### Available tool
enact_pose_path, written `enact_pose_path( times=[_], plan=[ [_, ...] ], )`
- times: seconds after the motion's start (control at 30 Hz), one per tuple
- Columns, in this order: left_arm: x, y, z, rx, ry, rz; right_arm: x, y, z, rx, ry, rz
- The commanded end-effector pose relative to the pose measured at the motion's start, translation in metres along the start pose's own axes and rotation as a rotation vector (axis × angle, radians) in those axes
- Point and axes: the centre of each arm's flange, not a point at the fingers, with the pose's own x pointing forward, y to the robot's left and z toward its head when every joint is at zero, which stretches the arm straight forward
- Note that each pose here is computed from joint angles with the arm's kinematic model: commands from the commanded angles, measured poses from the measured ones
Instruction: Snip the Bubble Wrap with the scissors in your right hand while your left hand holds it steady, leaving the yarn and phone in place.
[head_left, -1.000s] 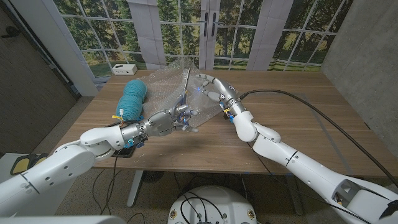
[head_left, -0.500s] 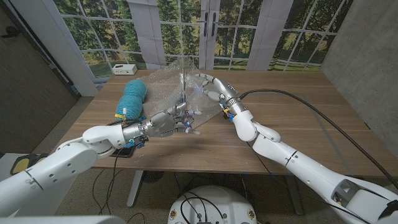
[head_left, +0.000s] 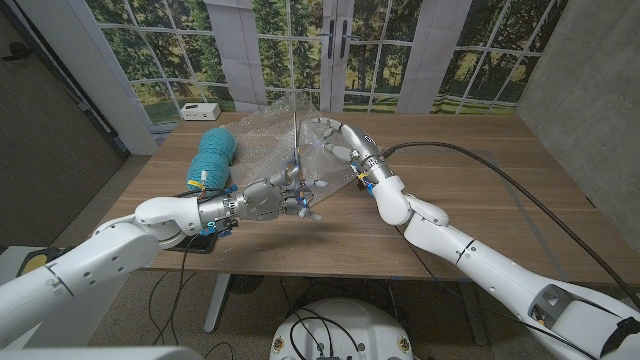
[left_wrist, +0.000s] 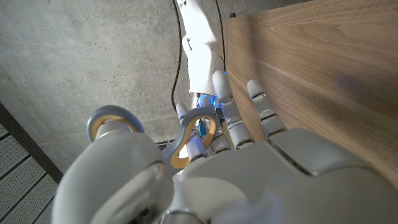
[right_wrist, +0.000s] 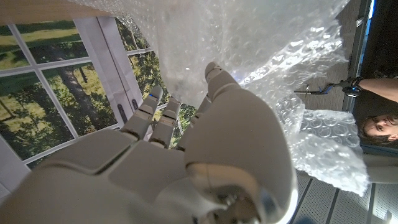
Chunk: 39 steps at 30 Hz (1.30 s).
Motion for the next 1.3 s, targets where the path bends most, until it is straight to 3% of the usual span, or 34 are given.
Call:
enact_pose_path(
  times=[0.03,0.27,1.0,1.3],
  plan=[
    [0.004,0.003,0.002,0.012,0.001,-0.029,0.003,0.000,-0.001,-0.002,-0.003,0.004],
    [0.002,0.003,0.003,0.000,-0.015,-0.017,0.003,-0.001,0.000,-0.004,-0.005,0.000],
    [-0.030,0.010,0.002,0.005,-0.049,0.029,0.008,0.007,0.015,-0.022,-0.005,-0.010],
    [-0.025,0.009,0.004,-0.002,-0.042,0.039,0.010,0.010,0.010,0.006,-0.006,-0.012]
  ],
)
